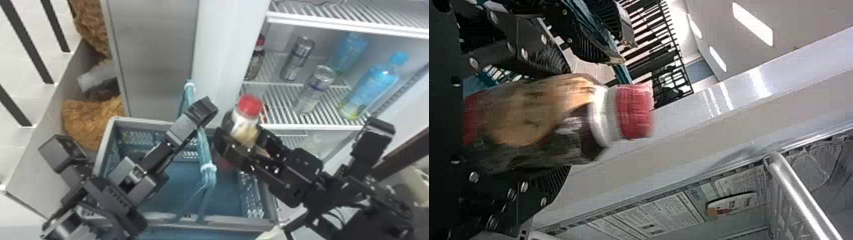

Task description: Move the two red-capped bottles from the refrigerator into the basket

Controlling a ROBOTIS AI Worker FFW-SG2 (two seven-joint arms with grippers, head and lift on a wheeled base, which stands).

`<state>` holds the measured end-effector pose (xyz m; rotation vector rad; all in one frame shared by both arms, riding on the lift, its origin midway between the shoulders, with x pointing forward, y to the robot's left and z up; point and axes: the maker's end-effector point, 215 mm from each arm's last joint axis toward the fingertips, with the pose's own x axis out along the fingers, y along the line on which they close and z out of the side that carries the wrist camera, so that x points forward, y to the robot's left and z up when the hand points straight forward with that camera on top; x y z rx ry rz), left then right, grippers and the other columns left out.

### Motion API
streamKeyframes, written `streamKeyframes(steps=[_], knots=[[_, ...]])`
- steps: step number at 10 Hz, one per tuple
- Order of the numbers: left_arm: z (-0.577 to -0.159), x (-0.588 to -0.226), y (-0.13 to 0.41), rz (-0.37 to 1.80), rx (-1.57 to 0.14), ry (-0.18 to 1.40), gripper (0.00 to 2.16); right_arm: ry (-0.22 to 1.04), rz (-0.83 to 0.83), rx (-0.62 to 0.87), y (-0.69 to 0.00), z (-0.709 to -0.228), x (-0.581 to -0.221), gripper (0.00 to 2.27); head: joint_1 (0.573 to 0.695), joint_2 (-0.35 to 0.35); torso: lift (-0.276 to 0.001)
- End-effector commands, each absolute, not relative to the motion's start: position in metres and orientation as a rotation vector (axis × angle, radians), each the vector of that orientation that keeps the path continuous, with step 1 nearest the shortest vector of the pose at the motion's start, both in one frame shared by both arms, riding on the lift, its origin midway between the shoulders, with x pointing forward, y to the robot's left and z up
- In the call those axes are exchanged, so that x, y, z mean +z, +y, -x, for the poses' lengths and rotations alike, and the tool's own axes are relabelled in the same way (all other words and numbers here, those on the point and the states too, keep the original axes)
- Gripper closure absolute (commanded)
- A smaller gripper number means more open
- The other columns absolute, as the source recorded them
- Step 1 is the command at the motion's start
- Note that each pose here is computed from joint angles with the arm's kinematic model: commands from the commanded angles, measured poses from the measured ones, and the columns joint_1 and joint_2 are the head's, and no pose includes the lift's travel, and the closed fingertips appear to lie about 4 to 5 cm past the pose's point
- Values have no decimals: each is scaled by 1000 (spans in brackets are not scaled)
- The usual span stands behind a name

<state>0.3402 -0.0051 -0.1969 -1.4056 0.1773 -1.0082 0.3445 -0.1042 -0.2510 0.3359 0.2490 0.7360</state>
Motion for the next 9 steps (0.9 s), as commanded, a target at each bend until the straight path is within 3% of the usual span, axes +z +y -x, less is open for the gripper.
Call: streamKeyframes(steps=[1, 5, 9], knots=[[-340, -196, -6, 1409, -1010, 177, 1204, 246, -342, 736, -105, -345, -251, 42, 695, -185, 0], [-340, -196, -5, 1409, -1009, 176, 1204, 141, -267, 614, -150, -365, -231, 179, 695, -204, 0], [-339, -199, -7, 1420, -1012, 186, 1204, 88, -212, 448, -202, -385, -236, 183, 695, -296, 0]])
